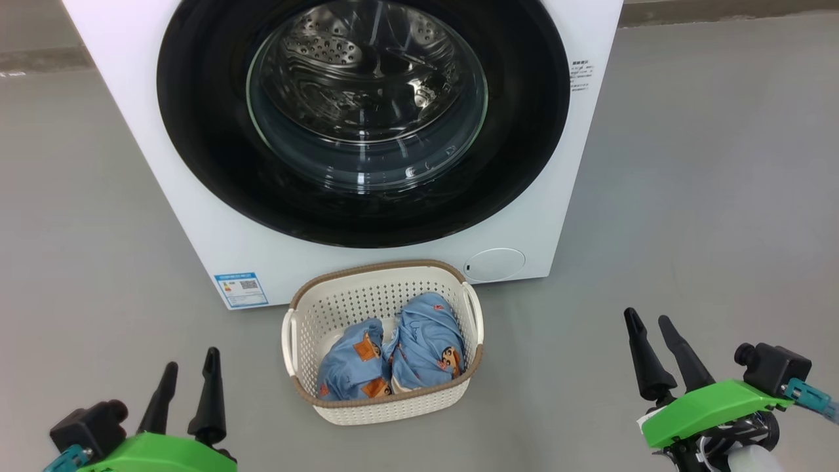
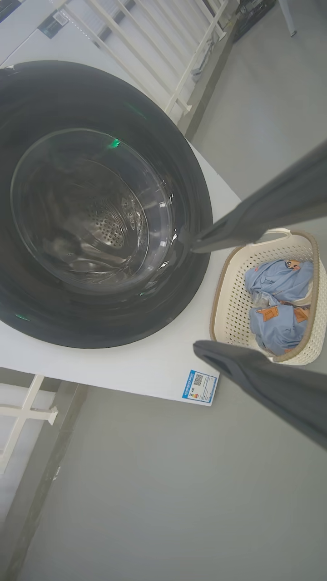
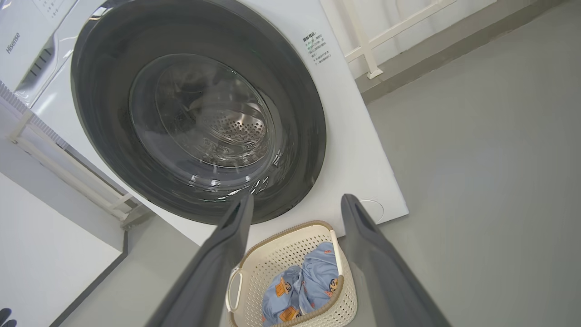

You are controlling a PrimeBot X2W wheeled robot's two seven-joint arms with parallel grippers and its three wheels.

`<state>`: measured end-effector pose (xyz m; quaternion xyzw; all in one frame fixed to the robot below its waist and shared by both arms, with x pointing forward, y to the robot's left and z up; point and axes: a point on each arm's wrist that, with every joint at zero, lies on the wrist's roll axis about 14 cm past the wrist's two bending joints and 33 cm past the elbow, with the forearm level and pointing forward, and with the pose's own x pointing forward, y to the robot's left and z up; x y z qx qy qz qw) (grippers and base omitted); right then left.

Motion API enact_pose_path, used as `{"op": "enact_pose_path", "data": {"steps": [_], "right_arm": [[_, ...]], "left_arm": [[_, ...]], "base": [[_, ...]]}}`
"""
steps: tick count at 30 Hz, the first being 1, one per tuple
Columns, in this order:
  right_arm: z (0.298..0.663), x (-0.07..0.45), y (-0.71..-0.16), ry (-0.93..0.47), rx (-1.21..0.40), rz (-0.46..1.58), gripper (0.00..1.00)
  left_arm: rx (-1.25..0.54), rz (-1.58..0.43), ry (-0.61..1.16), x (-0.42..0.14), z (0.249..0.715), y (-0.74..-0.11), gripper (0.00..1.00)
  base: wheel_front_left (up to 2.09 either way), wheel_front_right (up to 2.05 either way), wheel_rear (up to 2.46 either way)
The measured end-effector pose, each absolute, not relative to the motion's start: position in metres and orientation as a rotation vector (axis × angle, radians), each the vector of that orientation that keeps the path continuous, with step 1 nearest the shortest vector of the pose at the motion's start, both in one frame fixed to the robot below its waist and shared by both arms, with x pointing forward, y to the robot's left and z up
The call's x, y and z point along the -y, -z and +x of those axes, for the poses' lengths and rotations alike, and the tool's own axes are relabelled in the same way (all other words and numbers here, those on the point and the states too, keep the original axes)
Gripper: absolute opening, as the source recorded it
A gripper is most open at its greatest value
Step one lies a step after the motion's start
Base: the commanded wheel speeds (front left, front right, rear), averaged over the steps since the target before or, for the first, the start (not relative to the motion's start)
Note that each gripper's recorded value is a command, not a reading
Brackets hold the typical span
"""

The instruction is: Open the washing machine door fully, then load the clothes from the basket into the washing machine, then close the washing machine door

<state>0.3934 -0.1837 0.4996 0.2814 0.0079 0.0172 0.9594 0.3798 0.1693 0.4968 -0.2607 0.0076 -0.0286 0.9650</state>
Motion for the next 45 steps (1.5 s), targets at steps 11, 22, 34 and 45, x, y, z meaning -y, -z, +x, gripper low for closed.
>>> {"op": "enact_pose_path", "data": {"steps": [11,22,34,45], "right_arm": [[0.398,0.18,-0.507,-0.066,0.007,0.397,1.0],[0.403,0.179,-0.513,-0.085,0.025,0.21,1.0],[0.403,0.178,-0.516,-0.098,0.044,0.049,1.0],[0.406,0.179,-0.522,-0.092,0.06,0.013,1.0]], "left_arm": [[0.01,-0.36,0.078,-0.169,0.379,-0.5,1.0],[0.022,-0.222,0.092,-0.168,0.379,-0.5,1.0],[0.057,-0.071,0.112,-0.167,0.378,-0.505,1.0],[0.066,-0.041,0.08,-0.175,0.378,-0.507,1.0]], "base": [[0.0,0.0,0.0],[0.0,0.0,0.0],[0.0,0.0,0.0],[0.0,0.0,0.0]]}}
